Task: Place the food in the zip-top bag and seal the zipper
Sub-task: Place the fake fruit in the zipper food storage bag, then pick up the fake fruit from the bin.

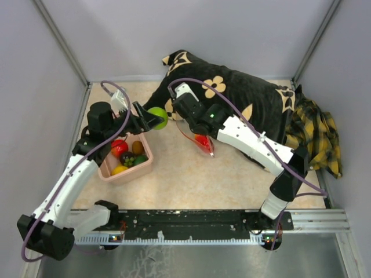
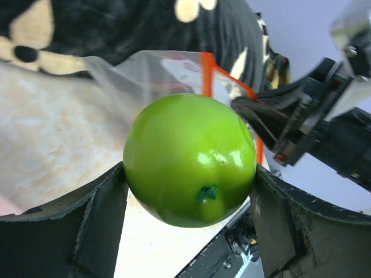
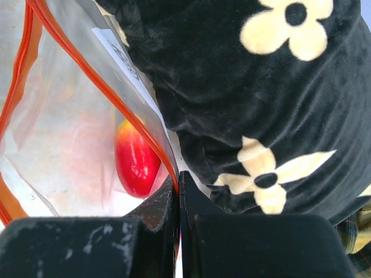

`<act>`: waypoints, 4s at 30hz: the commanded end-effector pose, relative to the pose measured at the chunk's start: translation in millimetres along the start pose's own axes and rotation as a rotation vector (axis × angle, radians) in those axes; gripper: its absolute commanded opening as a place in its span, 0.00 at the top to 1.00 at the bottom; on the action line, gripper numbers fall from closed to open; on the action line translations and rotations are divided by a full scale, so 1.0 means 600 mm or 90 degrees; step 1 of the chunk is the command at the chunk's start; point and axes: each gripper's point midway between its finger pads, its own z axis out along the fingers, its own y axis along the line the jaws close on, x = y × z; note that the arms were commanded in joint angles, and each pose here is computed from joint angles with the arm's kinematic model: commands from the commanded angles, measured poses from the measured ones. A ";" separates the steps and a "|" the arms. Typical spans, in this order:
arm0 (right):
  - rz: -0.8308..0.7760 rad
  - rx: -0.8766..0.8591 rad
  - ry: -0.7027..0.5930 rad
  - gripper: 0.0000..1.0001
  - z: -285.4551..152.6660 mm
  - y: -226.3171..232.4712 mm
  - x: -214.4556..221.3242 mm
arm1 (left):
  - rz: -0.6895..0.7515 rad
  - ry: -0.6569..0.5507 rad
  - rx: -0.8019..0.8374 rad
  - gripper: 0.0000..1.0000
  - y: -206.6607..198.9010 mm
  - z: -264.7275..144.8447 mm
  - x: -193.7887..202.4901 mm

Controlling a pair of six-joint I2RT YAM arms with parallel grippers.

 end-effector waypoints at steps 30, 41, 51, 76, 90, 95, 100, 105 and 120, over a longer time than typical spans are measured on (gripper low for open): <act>0.071 -0.071 -0.033 1.00 -0.011 0.045 -0.048 | 0.000 0.011 -0.028 0.46 0.005 0.098 0.088; 0.102 -0.117 -0.033 1.00 -0.010 0.071 -0.056 | 0.082 0.006 -0.039 0.42 -0.022 0.102 0.108; 0.115 -0.161 -0.031 1.00 -0.013 0.094 -0.058 | 0.092 -0.005 -0.042 0.32 -0.042 0.113 0.107; 0.172 -0.191 -0.050 1.00 -0.040 0.081 -0.052 | 0.109 -0.004 -0.306 0.26 0.061 0.093 0.083; 0.188 -0.205 -0.050 1.00 -0.033 0.084 -0.045 | 0.090 0.011 -0.174 0.08 -0.023 0.094 0.069; 0.193 -0.204 -0.048 1.00 -0.029 0.080 -0.041 | 0.097 0.005 -0.167 0.02 -0.036 0.080 0.056; 0.194 -0.204 -0.048 1.00 -0.026 0.079 -0.040 | 0.107 -0.002 -0.192 0.01 -0.031 0.056 0.044; 0.199 -0.205 -0.047 1.00 -0.023 0.073 -0.037 | 0.114 -0.006 -0.264 0.01 0.002 0.012 0.034; 0.201 -0.222 -0.060 1.00 -0.018 0.068 -0.033 | 0.027 0.066 -0.529 0.01 0.205 -0.106 0.057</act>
